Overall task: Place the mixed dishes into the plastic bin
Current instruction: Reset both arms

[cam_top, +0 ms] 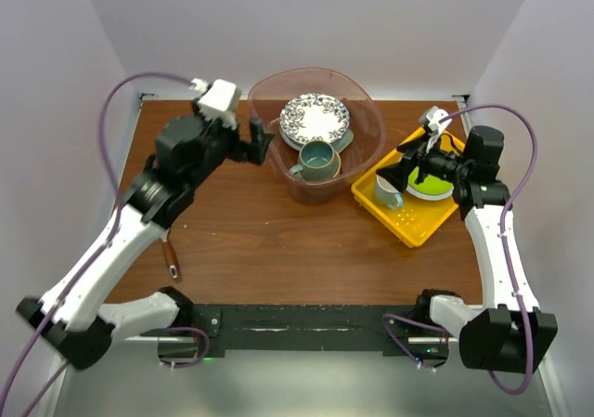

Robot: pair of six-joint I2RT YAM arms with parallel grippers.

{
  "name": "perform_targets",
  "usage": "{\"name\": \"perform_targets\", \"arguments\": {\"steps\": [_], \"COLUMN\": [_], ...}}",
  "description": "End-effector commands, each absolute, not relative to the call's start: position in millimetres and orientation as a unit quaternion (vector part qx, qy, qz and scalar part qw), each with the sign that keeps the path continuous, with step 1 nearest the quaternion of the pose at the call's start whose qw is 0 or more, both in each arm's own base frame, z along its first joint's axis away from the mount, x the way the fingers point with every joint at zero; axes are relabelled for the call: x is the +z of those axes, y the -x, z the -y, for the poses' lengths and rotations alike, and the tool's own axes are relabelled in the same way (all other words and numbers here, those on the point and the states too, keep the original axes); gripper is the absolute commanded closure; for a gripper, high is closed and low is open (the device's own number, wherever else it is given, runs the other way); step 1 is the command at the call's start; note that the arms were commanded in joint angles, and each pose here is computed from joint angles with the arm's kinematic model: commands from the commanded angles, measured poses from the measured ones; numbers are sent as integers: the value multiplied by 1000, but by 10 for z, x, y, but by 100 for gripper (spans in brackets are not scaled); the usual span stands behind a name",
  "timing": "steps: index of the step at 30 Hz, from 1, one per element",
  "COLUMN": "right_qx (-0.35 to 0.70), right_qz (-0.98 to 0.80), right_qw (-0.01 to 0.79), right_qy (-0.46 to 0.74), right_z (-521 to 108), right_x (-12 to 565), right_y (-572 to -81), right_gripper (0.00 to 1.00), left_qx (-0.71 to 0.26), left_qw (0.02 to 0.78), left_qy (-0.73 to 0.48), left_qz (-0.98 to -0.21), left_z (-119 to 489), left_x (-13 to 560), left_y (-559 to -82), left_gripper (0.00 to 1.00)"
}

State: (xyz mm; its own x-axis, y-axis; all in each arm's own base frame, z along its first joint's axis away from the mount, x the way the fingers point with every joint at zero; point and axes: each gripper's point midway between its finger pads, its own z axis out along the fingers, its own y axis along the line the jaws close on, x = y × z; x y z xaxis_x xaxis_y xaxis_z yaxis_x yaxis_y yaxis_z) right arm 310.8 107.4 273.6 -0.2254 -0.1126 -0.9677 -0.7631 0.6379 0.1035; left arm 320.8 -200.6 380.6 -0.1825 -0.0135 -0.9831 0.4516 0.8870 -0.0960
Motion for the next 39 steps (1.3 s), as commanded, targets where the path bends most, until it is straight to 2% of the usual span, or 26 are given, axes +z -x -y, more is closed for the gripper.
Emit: {"name": "perform_targets", "arguments": {"steps": [1,6,14,22,39], "right_qx": [247,203,136,103,91], "right_qz": [-721,-748,-766,-763,-763], "right_qw": [583,601,624,622,637], "right_qy": [281,197,69,138,68], "right_z": [-939,-726,-365,-384,-254], "right_x": [3150,3331,3600,3625,3787], "right_y": [-3169,-3252,-3227,-3027,-2983], "right_gripper": [2,2,2,2,2], "left_qx": [-176,-144,-133,-142,-151], "left_qw": [683,700,694,692,695], "left_qy": [-113,-62,-38,-36,-25], "left_qz": [-700,-697,-707,-707,-702], "left_z": [1615,1141,895,859,744], "left_x": [3952,3829,3580,3569,3710], "left_y": [-2974,-2622,-2363,-2258,-2068], "left_gripper": [0,0,0,0,0]}}
